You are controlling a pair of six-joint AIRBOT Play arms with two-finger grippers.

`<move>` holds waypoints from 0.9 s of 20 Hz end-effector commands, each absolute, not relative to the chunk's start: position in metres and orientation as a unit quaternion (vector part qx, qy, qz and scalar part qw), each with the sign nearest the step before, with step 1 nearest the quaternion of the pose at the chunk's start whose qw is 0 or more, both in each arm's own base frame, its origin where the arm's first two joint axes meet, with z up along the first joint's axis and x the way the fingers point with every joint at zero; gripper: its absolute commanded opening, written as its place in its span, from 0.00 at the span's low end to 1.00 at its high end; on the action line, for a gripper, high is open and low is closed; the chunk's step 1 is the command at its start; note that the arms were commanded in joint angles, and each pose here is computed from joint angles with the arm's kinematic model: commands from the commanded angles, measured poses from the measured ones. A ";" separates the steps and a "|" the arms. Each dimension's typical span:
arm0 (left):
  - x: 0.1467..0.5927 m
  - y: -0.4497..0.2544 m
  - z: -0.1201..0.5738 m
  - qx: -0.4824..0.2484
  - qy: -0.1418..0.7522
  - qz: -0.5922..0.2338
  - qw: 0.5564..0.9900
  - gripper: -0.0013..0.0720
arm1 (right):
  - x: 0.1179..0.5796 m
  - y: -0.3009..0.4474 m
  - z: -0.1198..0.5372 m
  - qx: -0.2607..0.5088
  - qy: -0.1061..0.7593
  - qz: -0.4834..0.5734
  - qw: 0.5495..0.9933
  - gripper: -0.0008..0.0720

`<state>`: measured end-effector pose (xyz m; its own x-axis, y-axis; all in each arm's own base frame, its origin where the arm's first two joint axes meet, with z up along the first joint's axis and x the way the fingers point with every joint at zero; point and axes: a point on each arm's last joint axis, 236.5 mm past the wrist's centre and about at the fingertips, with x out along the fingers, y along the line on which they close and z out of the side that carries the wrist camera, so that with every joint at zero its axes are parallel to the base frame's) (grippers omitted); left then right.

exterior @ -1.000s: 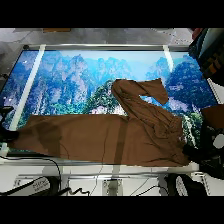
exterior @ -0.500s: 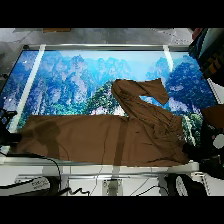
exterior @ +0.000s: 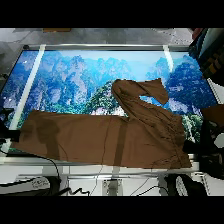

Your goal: Fold the clothes and pants, and hang the long-sleeved shirts on hangers.

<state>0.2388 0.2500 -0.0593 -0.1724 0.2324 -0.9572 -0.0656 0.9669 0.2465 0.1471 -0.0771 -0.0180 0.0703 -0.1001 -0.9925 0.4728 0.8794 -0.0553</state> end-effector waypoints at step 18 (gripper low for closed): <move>0.429 0.013 0.016 -0.096 0.552 -0.128 0.818 0.83 | 0.297 -0.233 0.028 0.151 0.541 -0.228 0.795 0.05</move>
<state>0.4176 0.0520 0.0082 0.3370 -0.2388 -0.9107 0.0326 0.9697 -0.2422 0.3010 -0.1886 0.0135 0.2882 -0.1560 -0.9448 0.4724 0.8814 -0.0015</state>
